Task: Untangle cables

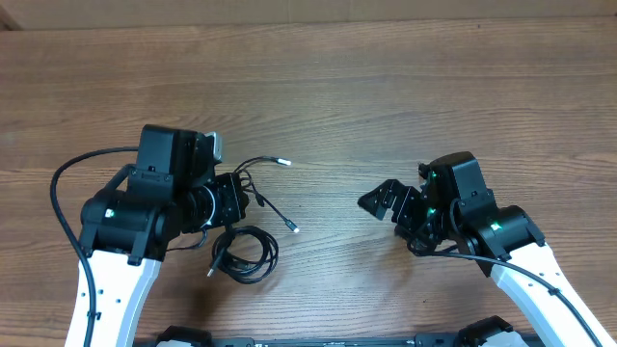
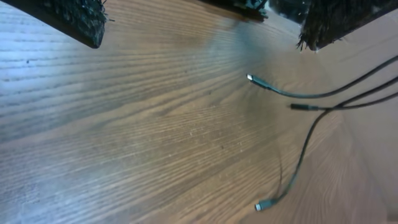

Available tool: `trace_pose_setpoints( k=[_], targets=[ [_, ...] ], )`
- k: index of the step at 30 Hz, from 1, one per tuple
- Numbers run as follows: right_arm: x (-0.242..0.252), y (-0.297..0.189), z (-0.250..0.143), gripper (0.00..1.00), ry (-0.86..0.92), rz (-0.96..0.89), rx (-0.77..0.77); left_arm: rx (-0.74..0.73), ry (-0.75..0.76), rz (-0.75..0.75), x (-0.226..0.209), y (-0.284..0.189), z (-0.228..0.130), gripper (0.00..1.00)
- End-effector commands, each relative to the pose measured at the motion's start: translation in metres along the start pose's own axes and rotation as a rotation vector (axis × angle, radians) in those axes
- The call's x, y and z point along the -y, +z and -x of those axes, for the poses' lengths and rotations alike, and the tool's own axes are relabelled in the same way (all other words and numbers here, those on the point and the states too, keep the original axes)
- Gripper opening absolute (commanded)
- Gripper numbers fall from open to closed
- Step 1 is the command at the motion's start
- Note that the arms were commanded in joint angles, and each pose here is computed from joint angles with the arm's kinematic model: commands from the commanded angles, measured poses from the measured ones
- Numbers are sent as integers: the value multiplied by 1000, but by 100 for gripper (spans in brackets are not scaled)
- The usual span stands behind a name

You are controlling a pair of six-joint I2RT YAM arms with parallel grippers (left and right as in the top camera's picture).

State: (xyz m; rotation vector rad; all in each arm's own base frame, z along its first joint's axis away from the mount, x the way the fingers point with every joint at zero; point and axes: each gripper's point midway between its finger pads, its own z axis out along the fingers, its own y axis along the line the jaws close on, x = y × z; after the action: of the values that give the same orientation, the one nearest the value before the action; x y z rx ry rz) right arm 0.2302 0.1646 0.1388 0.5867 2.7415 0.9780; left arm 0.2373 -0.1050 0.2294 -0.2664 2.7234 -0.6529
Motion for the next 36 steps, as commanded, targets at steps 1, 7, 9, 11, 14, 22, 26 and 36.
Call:
trace_pose_setpoints(
  k=[1,7,9,11,14,22,26,36],
  targets=[
    [1,-5,26,100,-30,-32,143,12,-53,-7,3,-4,0,5],
    [-16,-4,16,100,-35,56,80,12,-55,-8,3,-4,0,4],
    [-26,-5,9,100,-46,108,33,7,-56,-17,5,-4,-1,4],
    [-33,-6,10,100,-61,140,37,1,-54,-33,8,-4,-1,4],
    [-46,-8,8,100,-86,200,17,1,-52,-44,10,-2,1,4],
    [-62,-15,-24,89,-108,304,-146,-16,-141,-25,7,5,4,4],
    [-63,-23,-43,81,-150,292,-149,-22,-163,-21,7,10,7,4],
    [-41,-53,-60,83,-151,144,115,4,-158,-29,9,11,14,4]
  ],
)
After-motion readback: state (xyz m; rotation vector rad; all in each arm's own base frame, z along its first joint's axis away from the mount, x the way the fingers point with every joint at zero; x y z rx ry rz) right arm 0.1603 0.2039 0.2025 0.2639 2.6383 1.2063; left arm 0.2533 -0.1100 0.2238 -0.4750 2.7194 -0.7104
